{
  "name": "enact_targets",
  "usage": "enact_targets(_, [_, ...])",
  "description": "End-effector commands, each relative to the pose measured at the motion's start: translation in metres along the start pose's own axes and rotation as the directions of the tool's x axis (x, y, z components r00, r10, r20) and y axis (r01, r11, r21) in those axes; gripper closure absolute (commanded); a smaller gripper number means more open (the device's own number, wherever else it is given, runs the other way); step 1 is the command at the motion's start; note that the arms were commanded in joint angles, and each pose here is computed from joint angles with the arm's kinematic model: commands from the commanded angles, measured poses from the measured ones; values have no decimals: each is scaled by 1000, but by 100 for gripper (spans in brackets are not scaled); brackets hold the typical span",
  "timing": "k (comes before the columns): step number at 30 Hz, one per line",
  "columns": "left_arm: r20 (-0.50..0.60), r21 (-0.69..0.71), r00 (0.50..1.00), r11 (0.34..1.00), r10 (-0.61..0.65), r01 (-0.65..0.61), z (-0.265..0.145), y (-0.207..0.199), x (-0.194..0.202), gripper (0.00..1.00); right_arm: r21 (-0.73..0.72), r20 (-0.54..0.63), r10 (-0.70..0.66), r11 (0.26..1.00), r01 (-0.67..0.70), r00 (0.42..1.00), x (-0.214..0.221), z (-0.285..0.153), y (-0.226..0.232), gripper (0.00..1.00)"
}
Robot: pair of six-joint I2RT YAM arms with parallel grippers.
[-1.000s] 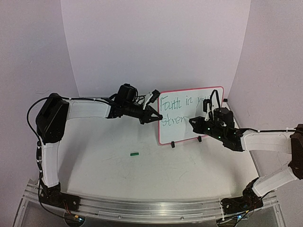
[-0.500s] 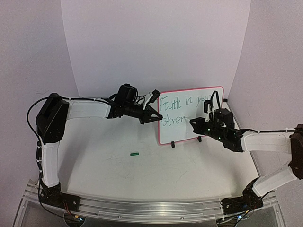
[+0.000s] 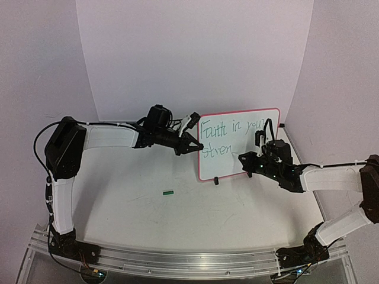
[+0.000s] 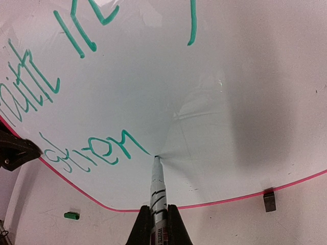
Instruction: Write a sentence on the whiteboard
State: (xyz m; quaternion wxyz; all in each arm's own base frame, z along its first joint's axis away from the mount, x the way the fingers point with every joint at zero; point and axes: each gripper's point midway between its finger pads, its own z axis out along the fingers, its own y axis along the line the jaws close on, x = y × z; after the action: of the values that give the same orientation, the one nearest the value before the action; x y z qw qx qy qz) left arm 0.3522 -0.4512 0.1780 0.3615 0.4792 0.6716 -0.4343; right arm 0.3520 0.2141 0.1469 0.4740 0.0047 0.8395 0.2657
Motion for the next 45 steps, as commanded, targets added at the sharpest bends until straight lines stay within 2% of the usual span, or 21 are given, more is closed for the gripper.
enact_targets(1, [-243,50,957,983,-158,175,10,-28,74,100,-6,45,3,1000,-3,999,-14,-2,3,100])
enact_targets(12, [-247,50,955,983,-161,179,11,-27,77,100,-122,39,-40,992,44,998,-26,-26,16,100])
enact_targets(24, [-247,52,956,982,-161,179,11,-27,77,100,-264,-18,-49,964,43,999,-29,-23,12,100])
enact_targets(45, [-248,52,955,983,-161,179,12,-28,77,100,-249,32,11,968,-3,999,-52,-10,-1,100])
